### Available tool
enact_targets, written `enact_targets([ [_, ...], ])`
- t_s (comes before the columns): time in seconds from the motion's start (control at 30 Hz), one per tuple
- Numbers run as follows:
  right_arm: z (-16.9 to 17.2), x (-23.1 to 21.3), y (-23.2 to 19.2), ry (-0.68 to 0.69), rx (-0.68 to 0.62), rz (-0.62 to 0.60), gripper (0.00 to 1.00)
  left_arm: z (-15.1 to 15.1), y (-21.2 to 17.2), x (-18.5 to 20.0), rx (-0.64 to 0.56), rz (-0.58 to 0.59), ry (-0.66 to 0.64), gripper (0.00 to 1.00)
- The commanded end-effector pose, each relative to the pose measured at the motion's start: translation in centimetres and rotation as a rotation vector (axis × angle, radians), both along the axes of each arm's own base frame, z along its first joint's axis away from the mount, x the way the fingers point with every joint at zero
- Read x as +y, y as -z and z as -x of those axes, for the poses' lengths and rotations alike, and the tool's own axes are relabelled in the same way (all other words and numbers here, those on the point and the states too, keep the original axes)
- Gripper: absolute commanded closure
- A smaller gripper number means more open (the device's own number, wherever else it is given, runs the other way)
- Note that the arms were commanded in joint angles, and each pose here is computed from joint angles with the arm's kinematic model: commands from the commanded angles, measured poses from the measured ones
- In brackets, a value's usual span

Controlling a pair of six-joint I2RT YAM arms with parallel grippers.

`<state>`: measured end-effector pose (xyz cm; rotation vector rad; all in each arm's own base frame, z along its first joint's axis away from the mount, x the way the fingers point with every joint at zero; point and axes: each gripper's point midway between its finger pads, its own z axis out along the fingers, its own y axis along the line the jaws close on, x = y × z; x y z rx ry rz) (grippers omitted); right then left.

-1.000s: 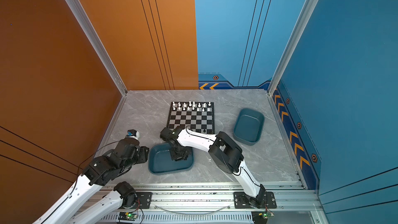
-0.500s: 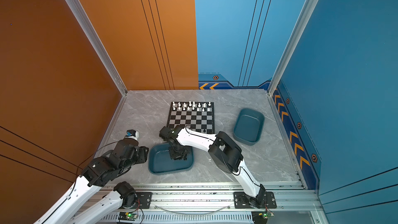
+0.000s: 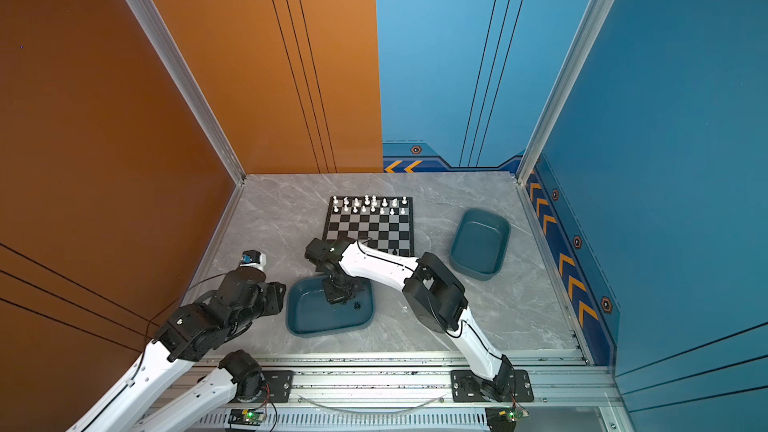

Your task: Set up the chess pieces on the board

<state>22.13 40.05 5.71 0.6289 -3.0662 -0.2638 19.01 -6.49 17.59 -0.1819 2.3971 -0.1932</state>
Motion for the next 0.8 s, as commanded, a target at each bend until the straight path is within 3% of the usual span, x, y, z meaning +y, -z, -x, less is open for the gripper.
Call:
enact_targets([
  [0.0,-1.3,-0.7,-3.2,0.004,-0.046,-0.011,0.92,-0.1,-1.0,0.6,-0.019,-0.009,-0.024,0.54],
  [0.33,-6.3,-5.7,-11.4,0.082,-0.175,-0.036,0.92,-1.2,-1.8,1.1,-0.026,-0.065,-0.037,0.52],
  [0.77,-9.4,-16.9,-7.8,0.218,-0.133,0.121,0.92,-4.5,-2.2,-1.8,-0.026,-0.029,0.007,0.53],
])
